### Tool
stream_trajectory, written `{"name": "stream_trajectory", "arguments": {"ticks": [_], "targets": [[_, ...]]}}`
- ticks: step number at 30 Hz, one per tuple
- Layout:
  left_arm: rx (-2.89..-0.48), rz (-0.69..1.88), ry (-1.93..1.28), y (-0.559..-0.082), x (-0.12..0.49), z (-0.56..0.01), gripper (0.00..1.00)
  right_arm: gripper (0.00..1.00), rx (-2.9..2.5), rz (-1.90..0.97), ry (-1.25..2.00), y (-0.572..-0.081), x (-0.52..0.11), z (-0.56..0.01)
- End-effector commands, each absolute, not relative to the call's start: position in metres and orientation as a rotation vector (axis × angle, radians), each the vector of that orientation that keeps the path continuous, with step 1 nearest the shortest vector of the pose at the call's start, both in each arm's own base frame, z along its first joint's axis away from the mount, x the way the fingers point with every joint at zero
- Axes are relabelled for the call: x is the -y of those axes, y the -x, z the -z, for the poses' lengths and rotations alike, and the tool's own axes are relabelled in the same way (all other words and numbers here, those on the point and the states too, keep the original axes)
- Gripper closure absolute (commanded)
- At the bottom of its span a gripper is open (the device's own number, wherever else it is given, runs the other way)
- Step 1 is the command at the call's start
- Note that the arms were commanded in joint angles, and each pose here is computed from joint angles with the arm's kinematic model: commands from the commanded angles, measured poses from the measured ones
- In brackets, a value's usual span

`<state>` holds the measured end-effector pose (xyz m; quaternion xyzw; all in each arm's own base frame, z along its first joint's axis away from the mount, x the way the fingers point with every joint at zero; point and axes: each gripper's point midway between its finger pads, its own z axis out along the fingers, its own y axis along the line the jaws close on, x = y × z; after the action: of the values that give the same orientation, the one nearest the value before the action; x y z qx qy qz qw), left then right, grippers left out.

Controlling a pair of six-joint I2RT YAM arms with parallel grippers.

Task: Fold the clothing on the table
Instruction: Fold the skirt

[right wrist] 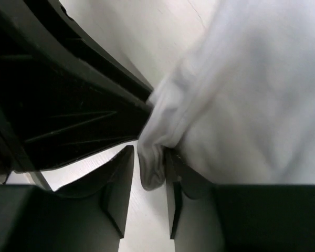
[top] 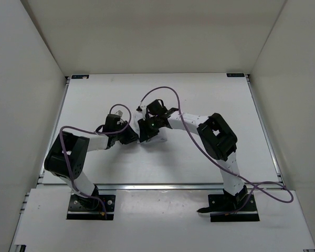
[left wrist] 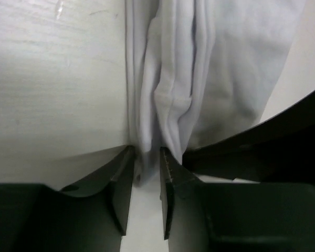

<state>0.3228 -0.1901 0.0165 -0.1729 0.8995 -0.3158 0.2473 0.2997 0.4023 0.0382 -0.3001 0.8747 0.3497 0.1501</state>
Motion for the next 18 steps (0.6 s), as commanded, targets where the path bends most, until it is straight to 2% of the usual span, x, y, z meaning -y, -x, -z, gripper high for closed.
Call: {"name": "stream_trajectory", "arguments": {"ticks": [1,3,4,5,6,7,9,10,12,14,18], "targets": [[-2.501,0.845,0.473,-0.302,0.178,-0.015,0.60,0.71,-2.391,-1.033,0.915,-0.305,-0.417,-0.076],[-2.450,0.875,0.478,-0.298,0.176,-0.032,0.50,0.67,-2.347,-1.036,0.839,-0.310,-0.407,-0.110],[-2.398,0.895,0.467,-0.300,0.175,-0.048,0.32,0.64,-2.355,-1.053,0.793,-0.305,-0.402,-0.110],[-2.413,0.894,0.485,-0.292,0.172,-0.044,0.02,0.63,-2.330,-1.055,0.742,-0.306,-0.391,-0.121],[-2.373,0.908,0.497,-0.294,0.168,-0.056,0.02,0.62,-2.292,-1.072,0.662,-0.309,-0.381,-0.148],[-2.356,0.919,0.507,-0.291,0.164,-0.063,0.01,0.62,-2.330,-1.049,0.568,-0.308,-0.366,-0.138],[-2.325,0.949,0.507,-0.286,0.158,-0.074,0.02,0.61,-2.263,-1.064,0.430,-0.304,-0.340,-0.166],[-2.297,0.942,0.502,-0.287,0.153,-0.082,0.02,0.61,-2.307,-1.039,0.321,-0.300,-0.321,-0.152],[-2.315,0.943,0.487,-0.278,0.151,-0.086,0.01,0.61,-2.215,-1.058,0.201,-0.292,-0.291,-0.171],[-2.329,0.938,0.456,-0.276,0.153,-0.089,0.01,0.61,-2.219,-1.013,0.087,-0.282,-0.258,-0.154],[-2.466,0.976,0.423,-0.255,0.170,-0.075,0.01,0.61,-2.208,-0.946,0.013,-0.278,-0.218,-0.160]]}}
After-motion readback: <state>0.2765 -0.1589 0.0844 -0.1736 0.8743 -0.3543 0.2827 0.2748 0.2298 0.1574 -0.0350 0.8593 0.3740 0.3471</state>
